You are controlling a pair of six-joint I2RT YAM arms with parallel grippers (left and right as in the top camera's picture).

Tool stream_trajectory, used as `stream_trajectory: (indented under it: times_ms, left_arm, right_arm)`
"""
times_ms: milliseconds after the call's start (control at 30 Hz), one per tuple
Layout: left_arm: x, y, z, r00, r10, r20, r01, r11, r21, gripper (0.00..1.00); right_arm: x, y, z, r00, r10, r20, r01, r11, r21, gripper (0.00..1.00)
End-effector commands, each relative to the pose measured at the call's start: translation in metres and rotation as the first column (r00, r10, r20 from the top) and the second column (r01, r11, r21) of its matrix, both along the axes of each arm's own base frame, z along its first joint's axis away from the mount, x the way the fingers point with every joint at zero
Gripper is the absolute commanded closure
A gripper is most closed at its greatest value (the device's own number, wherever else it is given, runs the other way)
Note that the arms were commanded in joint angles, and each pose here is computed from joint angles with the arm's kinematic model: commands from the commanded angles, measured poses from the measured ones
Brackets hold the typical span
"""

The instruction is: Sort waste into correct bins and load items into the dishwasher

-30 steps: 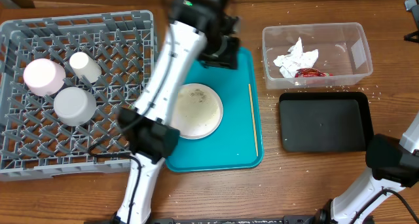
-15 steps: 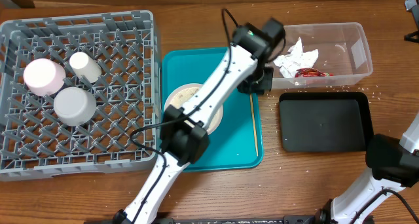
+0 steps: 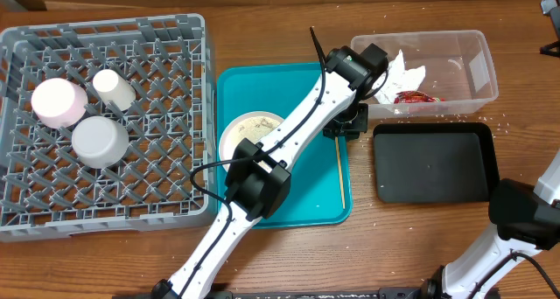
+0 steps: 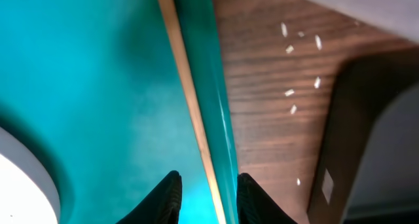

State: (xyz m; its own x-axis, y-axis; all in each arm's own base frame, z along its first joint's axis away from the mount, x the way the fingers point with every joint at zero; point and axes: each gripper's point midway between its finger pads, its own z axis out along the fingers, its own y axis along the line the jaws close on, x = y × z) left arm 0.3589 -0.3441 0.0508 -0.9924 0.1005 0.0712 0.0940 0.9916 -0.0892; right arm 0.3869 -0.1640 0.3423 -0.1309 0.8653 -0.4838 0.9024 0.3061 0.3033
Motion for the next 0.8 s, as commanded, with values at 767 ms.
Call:
stream_trajectory:
  times_ms: [767]
  left_arm:
    - [0.018,0.016,-0.035,0.995,0.080,0.058,-0.086,0.990,0.115,0.73]
  right_arm:
    - [0.000,0.000,0.001,1.000,0.005,0.000,-0.005,1.000,-0.003,0.00]
